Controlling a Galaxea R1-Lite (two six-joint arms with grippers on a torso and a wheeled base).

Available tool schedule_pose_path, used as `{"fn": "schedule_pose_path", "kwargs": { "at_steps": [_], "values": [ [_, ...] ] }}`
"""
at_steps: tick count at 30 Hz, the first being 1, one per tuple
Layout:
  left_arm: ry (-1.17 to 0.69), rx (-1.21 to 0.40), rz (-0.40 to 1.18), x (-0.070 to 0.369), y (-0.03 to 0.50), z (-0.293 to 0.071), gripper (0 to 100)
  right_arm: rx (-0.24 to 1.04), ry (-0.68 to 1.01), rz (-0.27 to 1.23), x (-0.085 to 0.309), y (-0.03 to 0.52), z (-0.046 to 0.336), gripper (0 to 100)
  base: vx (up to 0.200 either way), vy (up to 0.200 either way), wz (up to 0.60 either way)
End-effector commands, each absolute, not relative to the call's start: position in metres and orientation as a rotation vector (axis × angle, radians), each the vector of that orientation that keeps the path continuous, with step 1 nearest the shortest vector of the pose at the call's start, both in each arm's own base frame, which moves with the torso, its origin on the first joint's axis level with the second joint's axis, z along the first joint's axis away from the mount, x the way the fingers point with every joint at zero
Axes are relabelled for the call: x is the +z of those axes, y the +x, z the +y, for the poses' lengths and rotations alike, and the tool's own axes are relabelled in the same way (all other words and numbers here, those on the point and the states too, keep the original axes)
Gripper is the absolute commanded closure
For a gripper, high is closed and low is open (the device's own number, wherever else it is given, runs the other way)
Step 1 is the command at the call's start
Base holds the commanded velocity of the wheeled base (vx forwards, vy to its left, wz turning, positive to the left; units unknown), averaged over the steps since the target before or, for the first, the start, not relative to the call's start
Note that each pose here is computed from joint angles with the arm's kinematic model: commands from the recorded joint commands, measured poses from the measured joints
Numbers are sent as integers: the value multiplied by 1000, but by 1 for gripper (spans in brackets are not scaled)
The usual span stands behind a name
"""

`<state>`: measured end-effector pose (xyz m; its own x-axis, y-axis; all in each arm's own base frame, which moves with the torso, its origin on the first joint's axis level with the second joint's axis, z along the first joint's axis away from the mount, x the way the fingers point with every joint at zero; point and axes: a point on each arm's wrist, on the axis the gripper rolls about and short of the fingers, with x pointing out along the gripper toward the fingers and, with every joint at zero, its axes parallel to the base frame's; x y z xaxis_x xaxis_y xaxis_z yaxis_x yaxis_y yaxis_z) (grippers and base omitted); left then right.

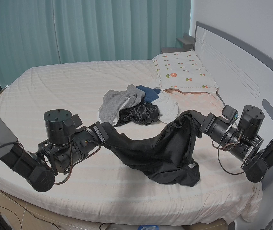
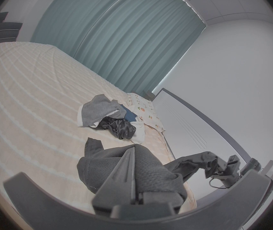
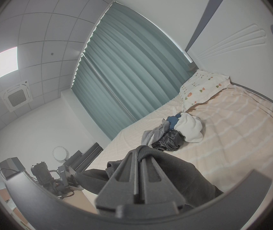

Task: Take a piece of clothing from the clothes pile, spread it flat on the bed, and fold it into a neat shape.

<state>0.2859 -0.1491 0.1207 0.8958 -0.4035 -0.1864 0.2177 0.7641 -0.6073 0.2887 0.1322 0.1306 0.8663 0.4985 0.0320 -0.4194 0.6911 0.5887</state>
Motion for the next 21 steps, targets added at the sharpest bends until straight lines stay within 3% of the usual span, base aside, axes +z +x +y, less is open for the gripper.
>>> {"fn": "schedule_pose_path", "kwargs": {
  "at_steps": [1,11,21],
  "values": [
    [-602,-320,344,109,287,-150,100,494,613,189,115,285,132,100,0,0,0],
    [-600,-299,375,102,285,-149,100,465,607,198,113,284,125,100,-180,0,0],
    [-593,-323,382,103,278,-154,100,464,607,201,110,285,125,100,0,0,0]
  ]
}}
